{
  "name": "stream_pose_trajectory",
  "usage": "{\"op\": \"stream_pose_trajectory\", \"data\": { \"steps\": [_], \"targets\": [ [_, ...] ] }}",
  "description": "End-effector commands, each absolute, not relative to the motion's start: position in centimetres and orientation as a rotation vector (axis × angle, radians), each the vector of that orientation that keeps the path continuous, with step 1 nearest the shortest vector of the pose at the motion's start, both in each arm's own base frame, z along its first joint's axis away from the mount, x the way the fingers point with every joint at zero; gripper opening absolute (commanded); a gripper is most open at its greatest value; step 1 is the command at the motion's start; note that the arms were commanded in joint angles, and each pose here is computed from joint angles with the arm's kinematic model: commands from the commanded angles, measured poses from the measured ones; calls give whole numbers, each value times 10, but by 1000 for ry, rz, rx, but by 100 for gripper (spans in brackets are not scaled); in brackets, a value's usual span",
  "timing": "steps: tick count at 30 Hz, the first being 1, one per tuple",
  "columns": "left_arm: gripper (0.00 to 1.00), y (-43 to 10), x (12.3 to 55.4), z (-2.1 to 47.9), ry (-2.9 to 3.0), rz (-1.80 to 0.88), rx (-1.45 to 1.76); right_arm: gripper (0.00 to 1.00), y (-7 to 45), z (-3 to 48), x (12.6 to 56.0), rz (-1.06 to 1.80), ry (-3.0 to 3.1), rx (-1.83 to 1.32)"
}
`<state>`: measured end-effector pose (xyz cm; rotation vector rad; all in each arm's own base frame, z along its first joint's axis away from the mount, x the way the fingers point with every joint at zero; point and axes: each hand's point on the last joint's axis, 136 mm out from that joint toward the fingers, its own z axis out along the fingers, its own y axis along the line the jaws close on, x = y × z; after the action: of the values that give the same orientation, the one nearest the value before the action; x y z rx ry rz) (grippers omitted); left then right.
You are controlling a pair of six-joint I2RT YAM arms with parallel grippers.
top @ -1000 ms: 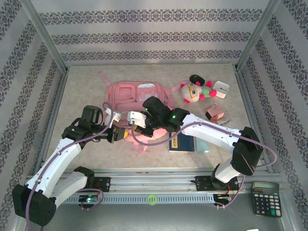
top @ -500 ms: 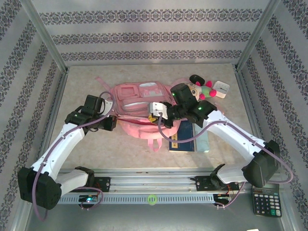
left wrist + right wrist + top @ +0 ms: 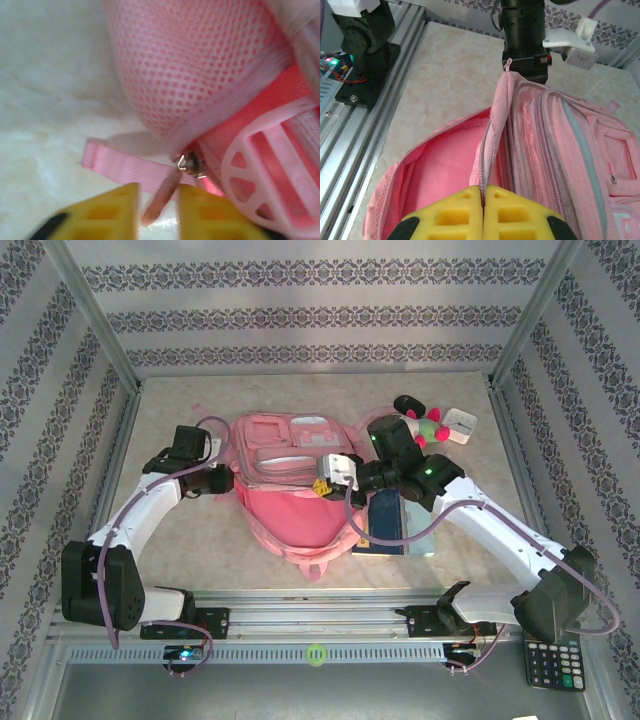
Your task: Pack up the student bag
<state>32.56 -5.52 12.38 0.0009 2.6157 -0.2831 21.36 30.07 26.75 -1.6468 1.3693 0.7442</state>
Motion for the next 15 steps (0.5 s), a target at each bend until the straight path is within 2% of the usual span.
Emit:
{"op": "stream_pose_trajectory", "data": {
  "steps": [1, 3, 6, 10, 15],
  "targets": [
    [49, -50, 344, 179, 2415, -288, -4, 0, 312, 284, 222, 729, 1310, -1596],
    [57, -52, 332, 202, 2360, -305, 16, 0, 321, 281, 232, 703, 1323, -1594],
    [60, -68, 313, 229, 2253, -387, 153, 0, 335, 275, 241, 712, 1315, -1618],
    [65, -106, 284, 249, 2013, -503, 548, 0, 356, 269, 254, 731, 1313, -1636],
    [77, -138, 243, 265, 1694, -536, 960, 0, 378, 270, 256, 757, 1290, -1639]
  ]
}}
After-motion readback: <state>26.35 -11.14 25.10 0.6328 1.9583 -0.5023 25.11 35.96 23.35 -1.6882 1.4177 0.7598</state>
